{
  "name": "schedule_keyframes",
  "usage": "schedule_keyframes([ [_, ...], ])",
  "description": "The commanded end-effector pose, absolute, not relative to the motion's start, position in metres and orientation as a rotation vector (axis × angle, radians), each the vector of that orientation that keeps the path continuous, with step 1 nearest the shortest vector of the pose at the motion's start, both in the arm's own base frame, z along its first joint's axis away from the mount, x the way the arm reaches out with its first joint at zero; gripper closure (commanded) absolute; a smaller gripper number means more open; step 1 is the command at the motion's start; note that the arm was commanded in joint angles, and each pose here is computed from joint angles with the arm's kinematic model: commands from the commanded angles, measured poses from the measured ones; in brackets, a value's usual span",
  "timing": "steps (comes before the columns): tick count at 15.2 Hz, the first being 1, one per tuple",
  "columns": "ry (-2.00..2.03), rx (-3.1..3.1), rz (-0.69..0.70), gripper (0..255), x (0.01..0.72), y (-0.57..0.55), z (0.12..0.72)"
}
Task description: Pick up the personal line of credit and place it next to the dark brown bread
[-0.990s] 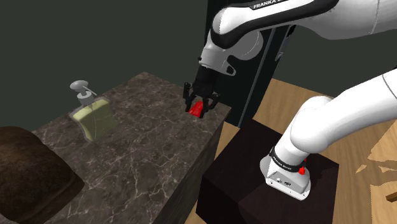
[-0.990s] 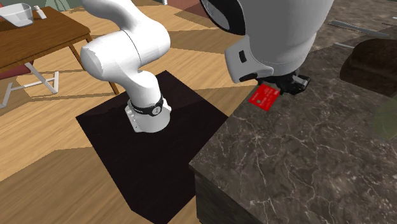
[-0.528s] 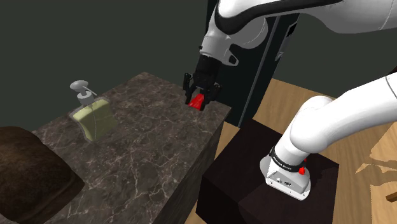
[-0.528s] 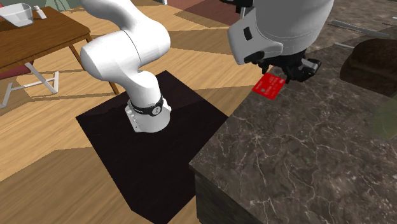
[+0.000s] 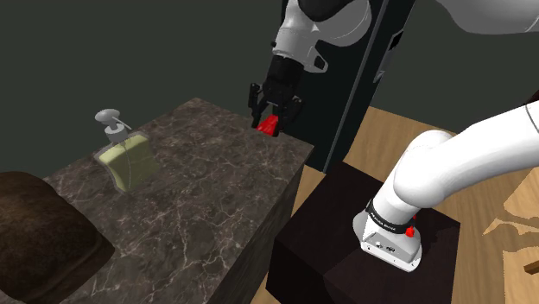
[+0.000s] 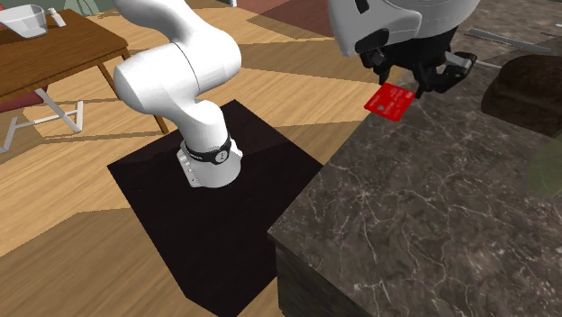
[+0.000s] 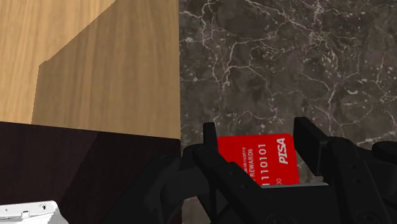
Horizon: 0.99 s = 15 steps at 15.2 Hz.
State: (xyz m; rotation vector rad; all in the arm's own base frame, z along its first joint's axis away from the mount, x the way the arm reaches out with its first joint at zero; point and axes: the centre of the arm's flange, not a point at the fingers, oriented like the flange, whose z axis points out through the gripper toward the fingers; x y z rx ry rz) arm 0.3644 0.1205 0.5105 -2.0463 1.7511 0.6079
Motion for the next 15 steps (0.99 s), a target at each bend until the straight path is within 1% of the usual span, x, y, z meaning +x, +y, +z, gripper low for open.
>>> schedule_keyframes([
  [1, 1.751, -2.046, 0.608, 255, 0.364, 0.121, 0.521],
  [5, 1.751, -2.046, 0.608, 255, 0.364, 0.121, 0.538],
  [15, 1.751, -2.046, 0.608, 255, 0.384, 0.251, 0.539],
])
